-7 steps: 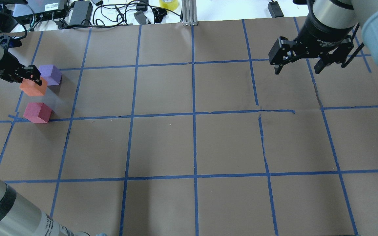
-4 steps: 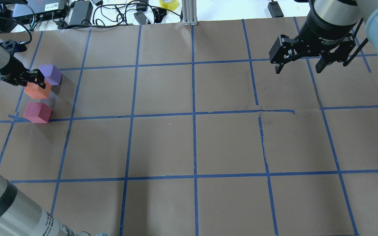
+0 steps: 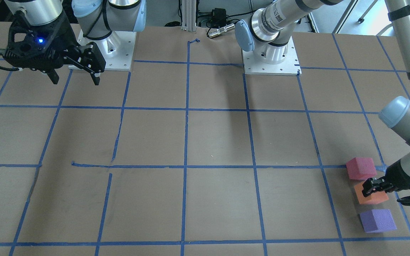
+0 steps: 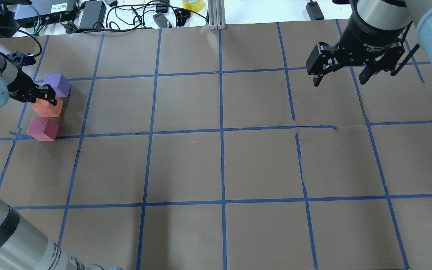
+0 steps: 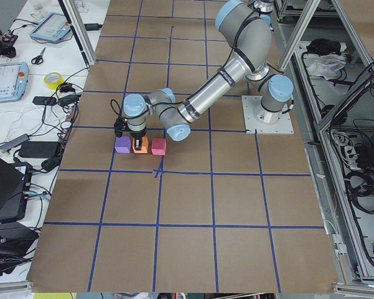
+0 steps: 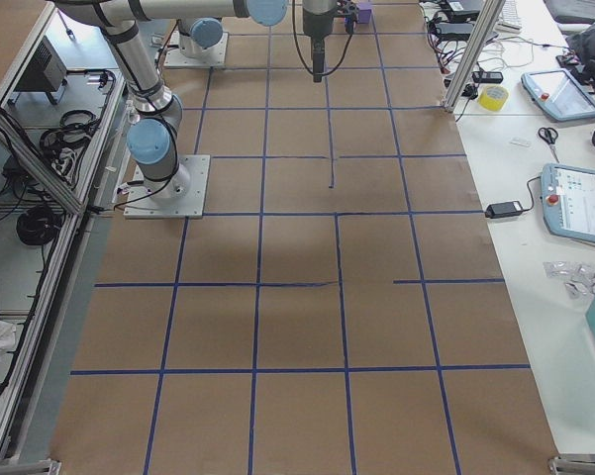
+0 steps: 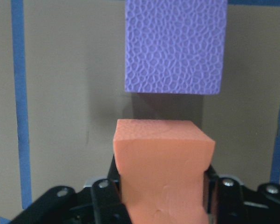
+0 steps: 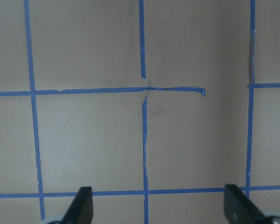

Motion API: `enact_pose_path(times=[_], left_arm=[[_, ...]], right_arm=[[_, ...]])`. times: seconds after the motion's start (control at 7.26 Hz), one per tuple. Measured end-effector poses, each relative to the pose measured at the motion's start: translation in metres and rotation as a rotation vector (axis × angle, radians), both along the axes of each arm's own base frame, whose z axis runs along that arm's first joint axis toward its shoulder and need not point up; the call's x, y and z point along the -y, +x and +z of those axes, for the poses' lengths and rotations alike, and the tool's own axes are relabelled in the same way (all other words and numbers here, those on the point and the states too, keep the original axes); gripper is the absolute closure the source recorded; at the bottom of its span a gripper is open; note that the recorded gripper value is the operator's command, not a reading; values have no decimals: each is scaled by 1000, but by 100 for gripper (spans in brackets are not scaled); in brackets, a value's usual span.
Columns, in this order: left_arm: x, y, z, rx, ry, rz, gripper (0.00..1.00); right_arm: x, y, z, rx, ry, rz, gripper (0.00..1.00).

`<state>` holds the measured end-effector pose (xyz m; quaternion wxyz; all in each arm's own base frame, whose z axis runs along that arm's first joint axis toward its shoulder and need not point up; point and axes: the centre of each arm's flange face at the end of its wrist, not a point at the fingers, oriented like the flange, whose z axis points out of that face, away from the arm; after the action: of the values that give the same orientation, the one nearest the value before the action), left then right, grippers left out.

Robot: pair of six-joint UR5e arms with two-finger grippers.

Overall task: Arrange blocks in a line
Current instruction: 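Lower the orange cube between the purple and pink cubes and release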

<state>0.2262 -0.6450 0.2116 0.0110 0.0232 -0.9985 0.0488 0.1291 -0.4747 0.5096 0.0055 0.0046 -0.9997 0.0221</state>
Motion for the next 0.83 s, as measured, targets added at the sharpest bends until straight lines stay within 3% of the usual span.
enact_pose_path(times=[0.14, 0.28, 0.41, 0.55, 0.83], left_arm=[[-1, -1, -2, -2, 3, 0, 97], [-2, -1, -3, -2, 4, -2, 56], [-2, -1, -4, 1, 6, -8, 22], [-3, -1, -4, 6, 8, -21, 13], [-2, 0, -3, 12, 9, -41, 12]], right_arm=[[0, 1, -1, -1, 2, 12, 0], [-1, 1, -1, -1, 3, 17, 0], [0, 1, -3, -1, 5, 20, 0], [0, 1, -3, 0, 6, 21, 0], [1, 1, -7, 0, 12, 20, 0]])
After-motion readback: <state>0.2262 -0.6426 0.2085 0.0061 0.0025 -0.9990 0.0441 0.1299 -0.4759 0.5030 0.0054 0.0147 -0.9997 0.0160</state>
